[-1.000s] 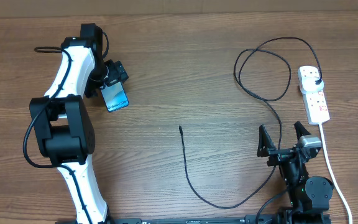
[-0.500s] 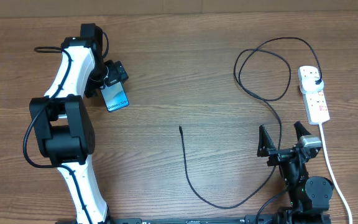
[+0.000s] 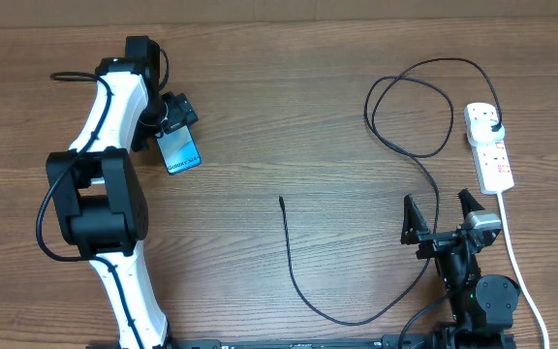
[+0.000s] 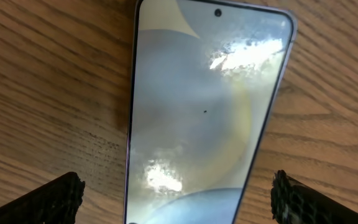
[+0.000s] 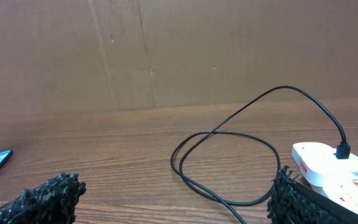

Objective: Plug charger to phone and switch on socket
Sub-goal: 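Lower the left gripper onto the phone's bottom edge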

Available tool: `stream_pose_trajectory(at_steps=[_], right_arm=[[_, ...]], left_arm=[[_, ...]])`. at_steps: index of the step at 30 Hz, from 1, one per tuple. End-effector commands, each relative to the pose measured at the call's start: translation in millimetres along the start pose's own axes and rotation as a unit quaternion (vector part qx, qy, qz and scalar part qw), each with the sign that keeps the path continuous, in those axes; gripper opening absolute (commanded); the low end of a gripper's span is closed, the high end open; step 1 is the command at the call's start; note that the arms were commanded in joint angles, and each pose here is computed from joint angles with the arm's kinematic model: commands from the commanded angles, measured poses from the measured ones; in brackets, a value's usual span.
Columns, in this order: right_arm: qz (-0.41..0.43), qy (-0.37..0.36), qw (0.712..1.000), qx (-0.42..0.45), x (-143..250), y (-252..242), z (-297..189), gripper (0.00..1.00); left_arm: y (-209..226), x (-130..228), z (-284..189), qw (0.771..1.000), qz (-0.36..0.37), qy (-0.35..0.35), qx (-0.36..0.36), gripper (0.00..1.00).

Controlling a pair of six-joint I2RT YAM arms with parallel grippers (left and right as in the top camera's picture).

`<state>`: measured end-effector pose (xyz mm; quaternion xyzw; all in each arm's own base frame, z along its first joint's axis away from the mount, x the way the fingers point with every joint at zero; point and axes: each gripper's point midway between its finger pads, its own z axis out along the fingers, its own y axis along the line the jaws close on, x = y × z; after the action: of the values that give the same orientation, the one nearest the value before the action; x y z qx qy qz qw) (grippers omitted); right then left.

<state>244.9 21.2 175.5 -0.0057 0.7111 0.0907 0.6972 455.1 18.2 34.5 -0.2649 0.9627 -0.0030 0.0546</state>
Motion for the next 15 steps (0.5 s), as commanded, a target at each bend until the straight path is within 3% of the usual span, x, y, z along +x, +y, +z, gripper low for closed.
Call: stream_pose_trajectory(at_steps=[1,15], right_arm=[[0.001,-0.002,1.0,0.005,2.2,-1.7,0.1,1.0],[0.002,-0.002,1.0,0.005,2.2,-1.6,0.1,1.0]], left_arm=[[-2.6,0.5,15.9,1.0,-0.003,0.007,-0.011,1.0],[-8.1,-4.4,28.8,1.0,0.01,0.001,-0.007,1.0]])
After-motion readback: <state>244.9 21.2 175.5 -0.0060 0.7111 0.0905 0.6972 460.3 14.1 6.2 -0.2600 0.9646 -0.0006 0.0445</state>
